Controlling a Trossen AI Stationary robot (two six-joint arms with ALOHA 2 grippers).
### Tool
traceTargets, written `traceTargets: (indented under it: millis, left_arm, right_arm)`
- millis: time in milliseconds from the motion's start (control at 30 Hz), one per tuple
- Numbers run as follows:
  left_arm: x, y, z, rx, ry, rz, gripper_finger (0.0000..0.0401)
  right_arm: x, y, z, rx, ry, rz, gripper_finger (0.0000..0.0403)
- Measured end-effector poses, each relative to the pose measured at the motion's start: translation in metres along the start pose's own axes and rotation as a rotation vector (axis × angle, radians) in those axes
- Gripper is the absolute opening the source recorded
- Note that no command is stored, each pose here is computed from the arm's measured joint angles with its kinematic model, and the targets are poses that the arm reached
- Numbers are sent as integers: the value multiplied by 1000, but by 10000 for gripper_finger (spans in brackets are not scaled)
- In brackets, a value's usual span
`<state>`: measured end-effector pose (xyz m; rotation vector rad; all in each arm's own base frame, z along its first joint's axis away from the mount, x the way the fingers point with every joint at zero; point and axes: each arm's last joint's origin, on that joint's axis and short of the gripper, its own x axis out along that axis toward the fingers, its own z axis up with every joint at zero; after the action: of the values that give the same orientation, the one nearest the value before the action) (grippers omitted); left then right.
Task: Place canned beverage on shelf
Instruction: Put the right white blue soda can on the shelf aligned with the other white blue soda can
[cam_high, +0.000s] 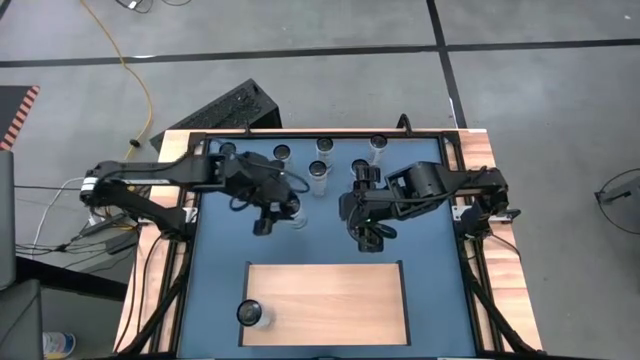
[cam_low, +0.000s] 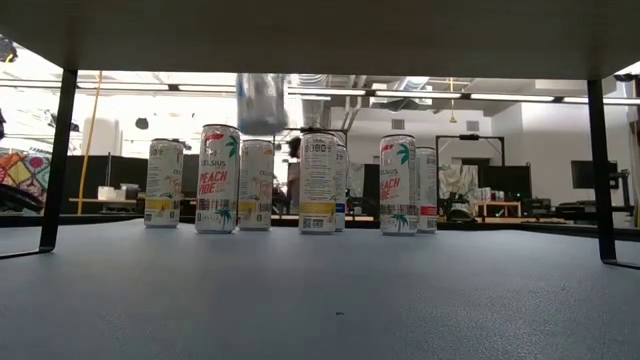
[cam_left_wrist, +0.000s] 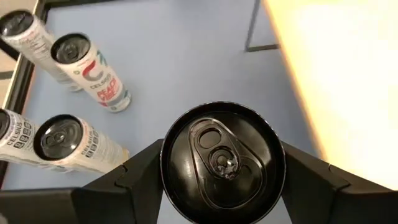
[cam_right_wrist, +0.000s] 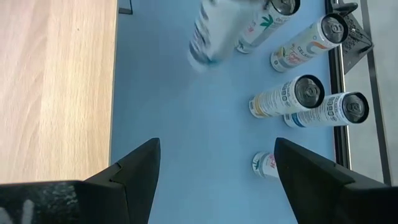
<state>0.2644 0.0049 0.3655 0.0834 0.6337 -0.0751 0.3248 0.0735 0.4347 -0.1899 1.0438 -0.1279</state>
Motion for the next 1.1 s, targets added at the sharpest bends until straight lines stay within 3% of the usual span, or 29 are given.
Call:
traceTargets:
  millis: [233,433,1100]
  left_arm:
    - [-54,-27,17,26,-60,-3,238]
    - [-79,-53,19,35,-103,-34,238]
    - [-76,-132,5,80,-23,-101,243]
  right_arm:
    - [-1,-1,-1,1,6,-1,297]
    - [-1,-1,-1,7,4,-1,297]
    - [-1,0,0,34,-6,1,297]
